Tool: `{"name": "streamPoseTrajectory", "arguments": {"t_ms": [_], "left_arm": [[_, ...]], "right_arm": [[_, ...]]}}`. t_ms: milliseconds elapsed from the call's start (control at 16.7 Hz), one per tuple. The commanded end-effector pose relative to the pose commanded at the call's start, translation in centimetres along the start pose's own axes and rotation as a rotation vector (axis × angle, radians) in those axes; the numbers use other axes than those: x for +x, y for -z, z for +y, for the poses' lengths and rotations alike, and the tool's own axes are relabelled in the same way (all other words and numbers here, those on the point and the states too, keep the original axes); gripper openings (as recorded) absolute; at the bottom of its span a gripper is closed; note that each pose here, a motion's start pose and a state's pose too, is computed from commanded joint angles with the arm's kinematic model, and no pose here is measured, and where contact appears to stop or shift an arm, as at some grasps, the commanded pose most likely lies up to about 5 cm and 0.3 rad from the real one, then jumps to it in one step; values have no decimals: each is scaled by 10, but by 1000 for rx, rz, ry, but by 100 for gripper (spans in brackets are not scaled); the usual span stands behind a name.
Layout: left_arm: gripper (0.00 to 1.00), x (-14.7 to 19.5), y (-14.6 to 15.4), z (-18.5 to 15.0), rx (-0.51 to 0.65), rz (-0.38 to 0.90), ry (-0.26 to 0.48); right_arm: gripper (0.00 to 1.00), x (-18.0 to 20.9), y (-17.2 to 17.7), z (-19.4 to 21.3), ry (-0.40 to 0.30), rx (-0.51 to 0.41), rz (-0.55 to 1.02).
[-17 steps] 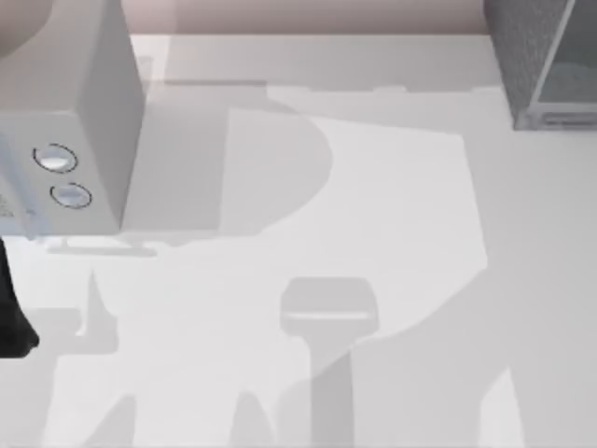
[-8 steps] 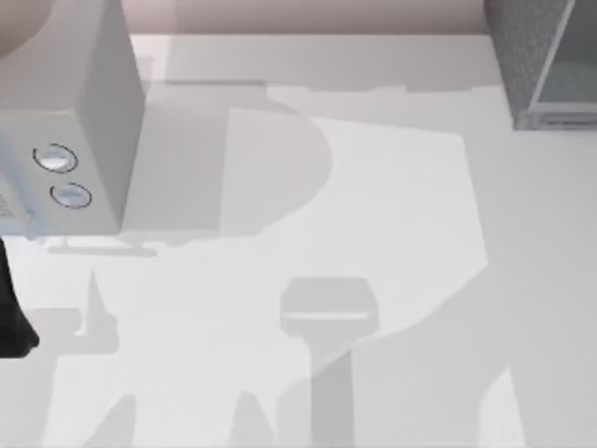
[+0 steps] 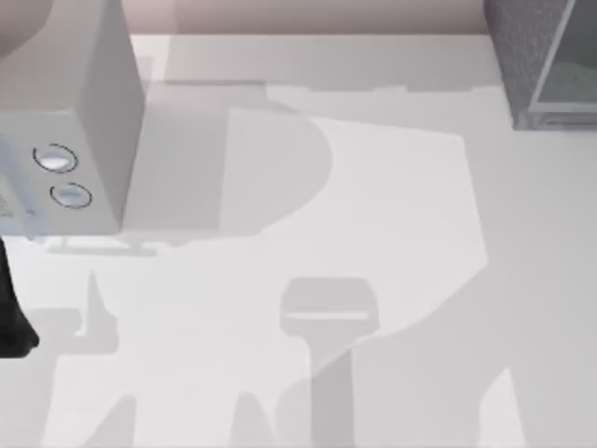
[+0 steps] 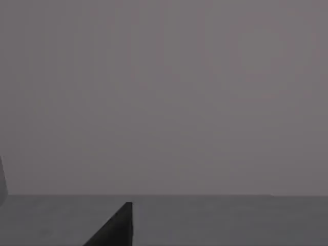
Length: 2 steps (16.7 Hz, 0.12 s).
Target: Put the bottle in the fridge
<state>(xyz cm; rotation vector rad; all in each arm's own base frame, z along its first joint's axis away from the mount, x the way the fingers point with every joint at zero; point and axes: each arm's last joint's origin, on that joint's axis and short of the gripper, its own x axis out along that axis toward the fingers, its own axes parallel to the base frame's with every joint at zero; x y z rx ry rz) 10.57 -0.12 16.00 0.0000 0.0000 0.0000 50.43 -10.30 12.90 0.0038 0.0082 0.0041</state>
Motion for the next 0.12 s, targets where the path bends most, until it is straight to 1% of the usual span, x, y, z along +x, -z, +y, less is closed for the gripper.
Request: {"name": "streamPoseTrajectory", "arguments": {"t_ms": [120], "left_arm": [[100,0,0,0,0,0,0]], "right_arm": [[100,0,0,0,0,0,0]]}}
